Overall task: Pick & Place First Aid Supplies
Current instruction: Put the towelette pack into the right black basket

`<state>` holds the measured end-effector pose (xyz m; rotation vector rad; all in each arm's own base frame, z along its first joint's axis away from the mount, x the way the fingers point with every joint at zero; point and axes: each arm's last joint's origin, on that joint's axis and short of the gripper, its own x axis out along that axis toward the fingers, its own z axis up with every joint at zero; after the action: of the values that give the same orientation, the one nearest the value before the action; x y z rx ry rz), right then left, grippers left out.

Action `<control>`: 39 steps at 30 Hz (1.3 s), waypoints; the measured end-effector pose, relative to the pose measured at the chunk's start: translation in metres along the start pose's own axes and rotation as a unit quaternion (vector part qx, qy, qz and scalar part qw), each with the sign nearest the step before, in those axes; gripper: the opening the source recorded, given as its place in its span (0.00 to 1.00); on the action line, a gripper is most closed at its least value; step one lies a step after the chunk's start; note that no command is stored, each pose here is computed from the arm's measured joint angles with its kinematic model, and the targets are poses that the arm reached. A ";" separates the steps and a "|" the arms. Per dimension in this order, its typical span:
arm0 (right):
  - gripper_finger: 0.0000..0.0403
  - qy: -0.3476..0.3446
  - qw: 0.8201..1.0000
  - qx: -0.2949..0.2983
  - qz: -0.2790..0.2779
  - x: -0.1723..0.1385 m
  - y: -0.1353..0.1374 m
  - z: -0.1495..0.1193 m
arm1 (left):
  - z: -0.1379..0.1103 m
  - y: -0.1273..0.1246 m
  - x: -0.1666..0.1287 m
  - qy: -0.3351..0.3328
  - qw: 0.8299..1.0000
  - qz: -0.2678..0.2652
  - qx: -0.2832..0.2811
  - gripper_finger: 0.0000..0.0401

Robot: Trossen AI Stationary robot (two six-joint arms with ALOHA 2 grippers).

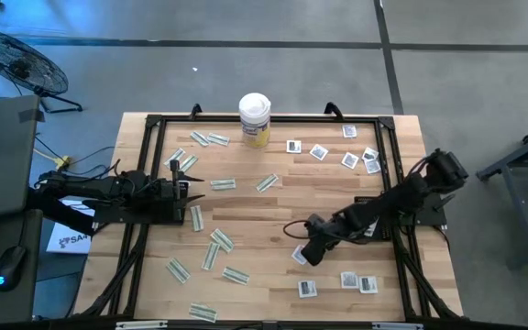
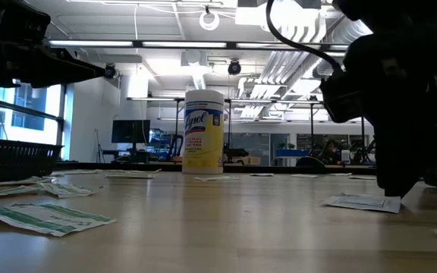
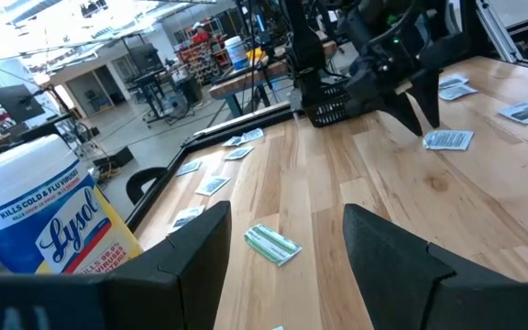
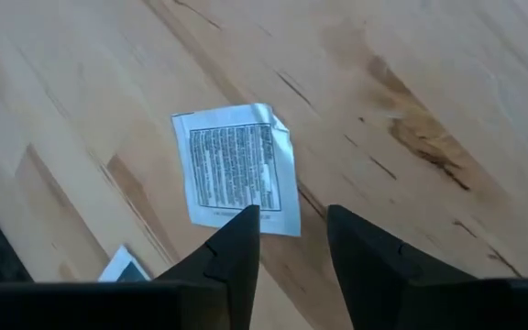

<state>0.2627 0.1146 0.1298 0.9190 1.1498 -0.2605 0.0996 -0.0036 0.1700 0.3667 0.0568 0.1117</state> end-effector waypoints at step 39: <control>0.01 -0.038 0.999 0.013 0.001 0.026 0.003 -0.009 | 0.000 0.000 0.000 0.000 1.000 0.000 0.000 0.51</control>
<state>0.2697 0.1299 0.1073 0.9257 1.0774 -0.3071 0.0996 -0.0036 0.1700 0.3669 0.0568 0.1117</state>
